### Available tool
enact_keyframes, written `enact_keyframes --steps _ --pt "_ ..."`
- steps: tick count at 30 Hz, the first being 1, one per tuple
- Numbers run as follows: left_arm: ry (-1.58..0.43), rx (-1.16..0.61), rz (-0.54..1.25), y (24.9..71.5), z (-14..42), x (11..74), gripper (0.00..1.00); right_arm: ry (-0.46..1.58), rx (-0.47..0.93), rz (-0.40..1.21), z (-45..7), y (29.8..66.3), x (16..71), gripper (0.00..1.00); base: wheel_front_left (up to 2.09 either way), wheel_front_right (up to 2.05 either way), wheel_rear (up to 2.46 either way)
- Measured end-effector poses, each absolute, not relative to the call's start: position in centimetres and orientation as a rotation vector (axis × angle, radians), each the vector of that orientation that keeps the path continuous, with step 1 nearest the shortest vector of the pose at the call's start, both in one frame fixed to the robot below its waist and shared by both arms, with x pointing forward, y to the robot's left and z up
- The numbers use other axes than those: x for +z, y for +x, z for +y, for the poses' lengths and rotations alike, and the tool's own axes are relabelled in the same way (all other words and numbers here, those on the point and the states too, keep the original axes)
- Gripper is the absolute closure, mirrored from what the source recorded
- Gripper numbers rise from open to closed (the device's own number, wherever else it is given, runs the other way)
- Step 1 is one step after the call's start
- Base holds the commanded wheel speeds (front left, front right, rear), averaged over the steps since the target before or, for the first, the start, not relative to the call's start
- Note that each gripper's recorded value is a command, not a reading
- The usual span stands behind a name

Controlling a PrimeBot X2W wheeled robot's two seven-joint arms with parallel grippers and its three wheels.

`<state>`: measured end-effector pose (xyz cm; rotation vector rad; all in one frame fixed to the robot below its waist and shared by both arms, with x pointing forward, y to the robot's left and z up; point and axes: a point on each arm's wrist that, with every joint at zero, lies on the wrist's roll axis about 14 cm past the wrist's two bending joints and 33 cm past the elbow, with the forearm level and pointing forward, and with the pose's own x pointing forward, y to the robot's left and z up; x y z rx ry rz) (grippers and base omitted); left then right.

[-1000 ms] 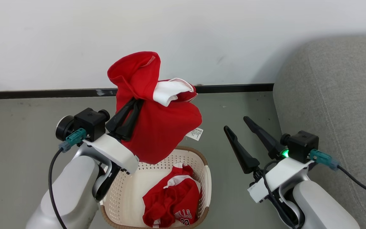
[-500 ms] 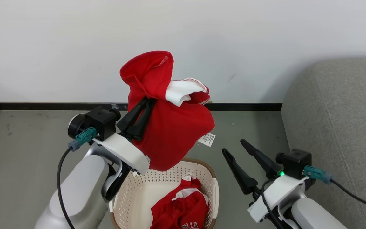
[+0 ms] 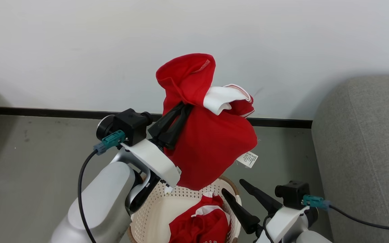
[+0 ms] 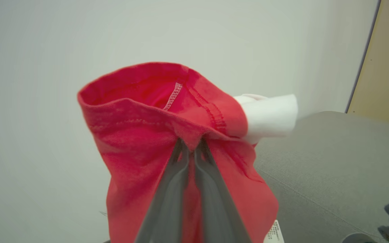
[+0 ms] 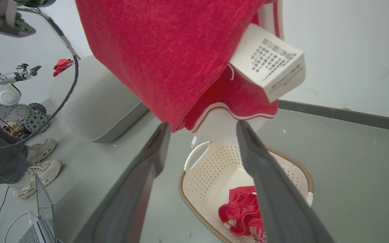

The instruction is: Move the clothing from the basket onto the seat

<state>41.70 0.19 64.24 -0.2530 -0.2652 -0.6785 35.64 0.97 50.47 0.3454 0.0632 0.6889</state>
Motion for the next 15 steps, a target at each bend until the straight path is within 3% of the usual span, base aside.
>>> enact_keyframes --steps 15 --pt "-0.326 -0.702 -0.263 40.4 0.0 65.7 1.00 0.427 0.764 0.091 4.3 36.7 51.6 0.00 0.00 0.00 0.00"
